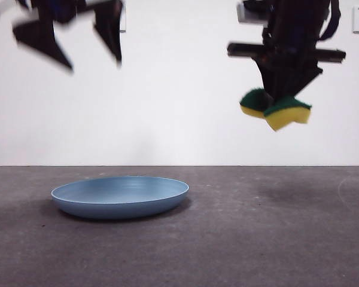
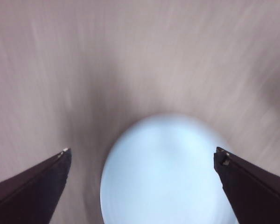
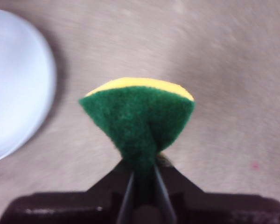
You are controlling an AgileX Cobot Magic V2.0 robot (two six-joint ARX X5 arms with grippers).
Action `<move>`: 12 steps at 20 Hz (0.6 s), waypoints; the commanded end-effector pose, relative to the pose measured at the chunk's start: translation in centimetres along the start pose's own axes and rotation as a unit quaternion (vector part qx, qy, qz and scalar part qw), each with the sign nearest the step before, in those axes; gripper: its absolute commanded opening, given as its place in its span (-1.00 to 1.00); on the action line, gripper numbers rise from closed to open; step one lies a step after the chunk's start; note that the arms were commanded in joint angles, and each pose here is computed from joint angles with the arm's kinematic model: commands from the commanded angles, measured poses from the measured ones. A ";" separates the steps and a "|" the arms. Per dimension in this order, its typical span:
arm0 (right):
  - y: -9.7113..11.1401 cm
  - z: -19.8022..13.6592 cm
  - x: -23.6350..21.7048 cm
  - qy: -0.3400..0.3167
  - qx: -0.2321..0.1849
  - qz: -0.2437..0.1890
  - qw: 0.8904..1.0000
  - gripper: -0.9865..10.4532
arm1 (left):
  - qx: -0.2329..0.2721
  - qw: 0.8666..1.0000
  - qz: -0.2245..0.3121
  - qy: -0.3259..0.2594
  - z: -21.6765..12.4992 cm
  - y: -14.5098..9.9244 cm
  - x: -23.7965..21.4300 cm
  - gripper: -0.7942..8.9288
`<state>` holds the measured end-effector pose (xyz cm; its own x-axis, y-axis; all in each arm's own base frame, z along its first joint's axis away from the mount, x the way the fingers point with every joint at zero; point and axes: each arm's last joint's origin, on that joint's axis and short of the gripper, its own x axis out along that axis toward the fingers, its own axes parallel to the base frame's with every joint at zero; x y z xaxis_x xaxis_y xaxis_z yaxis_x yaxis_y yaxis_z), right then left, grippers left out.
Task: Pick up the plate,pick up the cloth,clean the plate with the cloth
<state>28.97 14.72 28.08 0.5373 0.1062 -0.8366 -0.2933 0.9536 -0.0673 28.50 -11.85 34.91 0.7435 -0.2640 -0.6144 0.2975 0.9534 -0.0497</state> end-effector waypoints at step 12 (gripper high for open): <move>0.2 -1.9 12.8 0.129 -0.008 0.029 0.991 -0.86 | 0.037 0.986 -0.021 -0.158 -8.0 -1.8 -10.9 0.05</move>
<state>34.41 15.70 16.74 0.3106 0.0863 -0.9466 -0.3233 0.9461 -0.0198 15.11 -9.49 35.68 0.8768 -0.3444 -0.3356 0.3689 0.9294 0.0100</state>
